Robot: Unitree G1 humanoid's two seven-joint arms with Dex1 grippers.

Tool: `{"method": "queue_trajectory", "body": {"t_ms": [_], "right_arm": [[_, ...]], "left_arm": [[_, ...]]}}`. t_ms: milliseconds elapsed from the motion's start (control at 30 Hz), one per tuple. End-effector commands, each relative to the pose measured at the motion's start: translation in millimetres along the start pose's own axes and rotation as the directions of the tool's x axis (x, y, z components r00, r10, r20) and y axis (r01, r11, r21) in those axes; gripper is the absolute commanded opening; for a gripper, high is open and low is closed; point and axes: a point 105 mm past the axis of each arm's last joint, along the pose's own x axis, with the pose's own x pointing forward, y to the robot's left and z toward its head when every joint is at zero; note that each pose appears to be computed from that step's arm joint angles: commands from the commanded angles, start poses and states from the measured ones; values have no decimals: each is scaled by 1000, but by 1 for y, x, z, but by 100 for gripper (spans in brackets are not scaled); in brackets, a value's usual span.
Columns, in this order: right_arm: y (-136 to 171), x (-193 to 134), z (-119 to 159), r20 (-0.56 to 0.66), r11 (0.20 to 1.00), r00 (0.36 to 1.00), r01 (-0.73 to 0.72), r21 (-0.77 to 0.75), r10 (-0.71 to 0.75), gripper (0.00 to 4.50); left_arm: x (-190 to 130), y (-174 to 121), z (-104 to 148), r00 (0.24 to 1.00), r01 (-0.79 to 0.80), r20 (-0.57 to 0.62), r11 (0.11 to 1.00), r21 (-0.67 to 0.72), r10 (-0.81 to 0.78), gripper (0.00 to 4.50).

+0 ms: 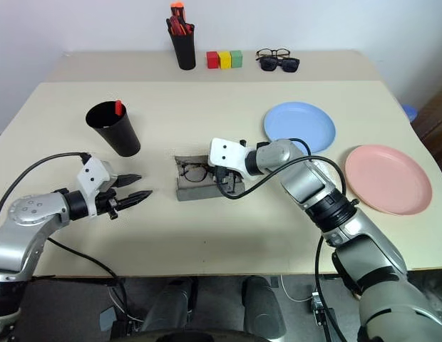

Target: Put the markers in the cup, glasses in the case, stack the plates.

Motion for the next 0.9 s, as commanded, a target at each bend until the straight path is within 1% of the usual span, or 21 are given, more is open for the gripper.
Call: {"method": "queue_trajectory", "body": {"t_ms": [33, 67, 100, 133, 167, 200, 233, 300, 400, 500, 567, 600, 633, 667, 733, 833, 900], "right_arm": [[0, -8, 19, 68, 1000, 998, -15, -6, 15, 63], [-2, -8, 20, 71, 1000, 997, -5, -3, 5, 93], [-4, -8, 21, 69, 1000, 997, 15, -6, -14, 140], [-7, -9, 22, 70, 999, 997, 36, -6, -35, 195], [-11, -10, 24, 79, 998, 995, 65, 2, -65, 239], [-14, -11, 26, 88, 996, 992, 85, 10, -86, 292], [-16, -14, 28, 97, 995, 990, 103, 17, -104, 341], [-19, -22, 31, 110, 991, 985, 131, 23, -133, 342], [-19, -34, 31, 120, 984, 977, 173, 39, -176, 342], [-9, -52, 33, 155, 980, 968, 193, 54, -199, 342], [0, -64, 35, 181, 977, 961, 202, 66, -210, 342], [6, -69, 37, 198, 975, 955, 208, 74, -219, 342], [11, -74, 38, 214, 972, 949, 216, 88, -231, 342], [16, -79, 39, 224, 968, 943, 224, 113, -245, 342], [23, -86, 32, 207, 951, 936, 247, 186, -283, 342], [32, -93, 12, 129, 922, 932, 300, 246, -338, 342], [36, -97, 3, 92, 904, 927, 329, 273, -365, 342]], "left_arm": [[-2, 3, 15, 998, -32, 55, 999, 2, 32, 248], [0, 4, 19, 996, -41, 80, 999, -21, 42, 248], [3, 7, 25, 992, -49, 116, 998, -48, 54, 248], [6, 10, 30, 986, -63, 148, 995, -73, 73, 222], [10, 14, 37, 980, -77, 178, 993, -92, 93, 195], [15, 17, 43, 975, -85, 199, 992, -94, 102, 166], [22, 20, 50, 969, -98, 218, 991, -89, 115, 116], [38, 29, 62, 963, -136, 224, 988, -73, 149, 25], [65, 39, 78, 961, -158, 220, 985, -62, 168, 25], [100, 39, 86, 981, -86, 164, 992, -90, 100, 25], [119, 35, 78, 998, 2, 66, 974, -225, 13, 25], [126, 35, 76, 1000, 8, 27, 973, -231, -1, 25], [132, 37, 75, 1000, 11, -3, 962, -273, -12, 25], [137, 41, 76, 1000, 4, -15, 949, -316, -9, 25], [144, 42, 74, 998, 10, -51, 944, -330, -28, 25], [147, 36, 65, 989, 58, -114, 958, -283, -93, 25], [145, 31, 62, 982, 105, -127, 960, -260, -142, 25]]}}
